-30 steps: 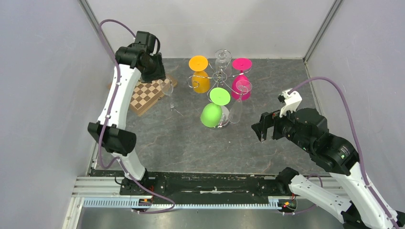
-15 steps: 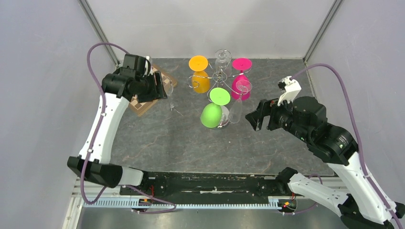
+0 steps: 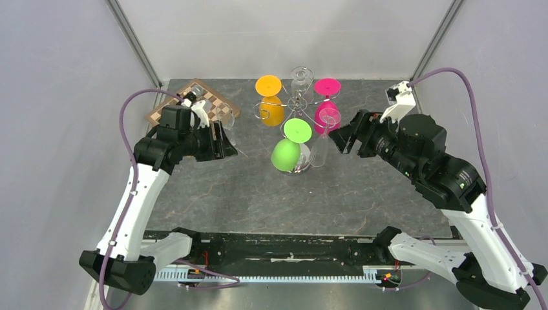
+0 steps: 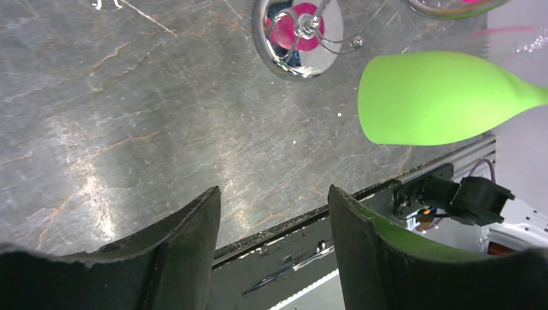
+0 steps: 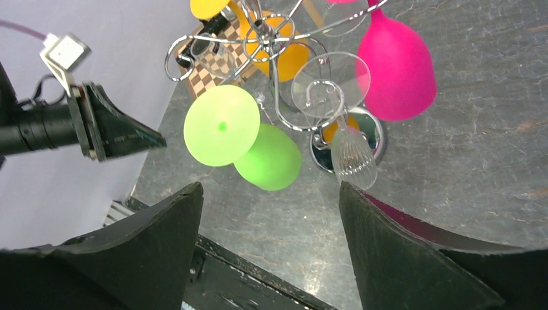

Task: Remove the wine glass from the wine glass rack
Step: Pick up the wine glass from the wine rack.

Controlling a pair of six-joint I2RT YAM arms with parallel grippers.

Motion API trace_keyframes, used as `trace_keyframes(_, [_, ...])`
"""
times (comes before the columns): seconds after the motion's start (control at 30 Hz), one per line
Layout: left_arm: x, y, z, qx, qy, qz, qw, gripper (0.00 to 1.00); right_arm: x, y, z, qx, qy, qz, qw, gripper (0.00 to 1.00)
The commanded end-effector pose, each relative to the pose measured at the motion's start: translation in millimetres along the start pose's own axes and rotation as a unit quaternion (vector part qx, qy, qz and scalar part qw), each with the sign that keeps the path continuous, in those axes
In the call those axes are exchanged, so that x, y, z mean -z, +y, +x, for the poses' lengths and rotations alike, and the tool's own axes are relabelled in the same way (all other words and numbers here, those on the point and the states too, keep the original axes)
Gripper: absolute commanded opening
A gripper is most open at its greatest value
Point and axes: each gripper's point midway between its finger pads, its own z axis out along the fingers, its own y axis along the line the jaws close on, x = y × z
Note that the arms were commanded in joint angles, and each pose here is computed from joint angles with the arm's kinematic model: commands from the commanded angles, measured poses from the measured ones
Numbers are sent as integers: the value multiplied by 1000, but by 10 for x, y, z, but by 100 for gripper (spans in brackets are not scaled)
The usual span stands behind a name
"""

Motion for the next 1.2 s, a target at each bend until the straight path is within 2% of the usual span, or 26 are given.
trace_keyframes(0.0, [5, -232, -11, -35, -23, 77, 996, 68, -45, 111, -342, -35, -53, 2, 998, 78])
trace_keyframes(0.17, [-21, -206, 97, -33, -15, 82, 996, 68, -162, 94, -498, -37, -65, 22, 997, 75])
trace_keyframes(0.47, [19, -223, 228, -38, -10, 98, 994, 68, -491, -543, -626, -64, -43, 48, 996, 71])
trace_keyframes(0.8, [52, -304, 347, -41, 0, 132, 990, 68, -710, -655, -382, -145, -19, -60, 987, 67])
trace_keyframes(1.17, [-12, -296, 457, -34, 8, 147, 989, 68, -826, -549, -206, -180, -5, -134, 975, 57])
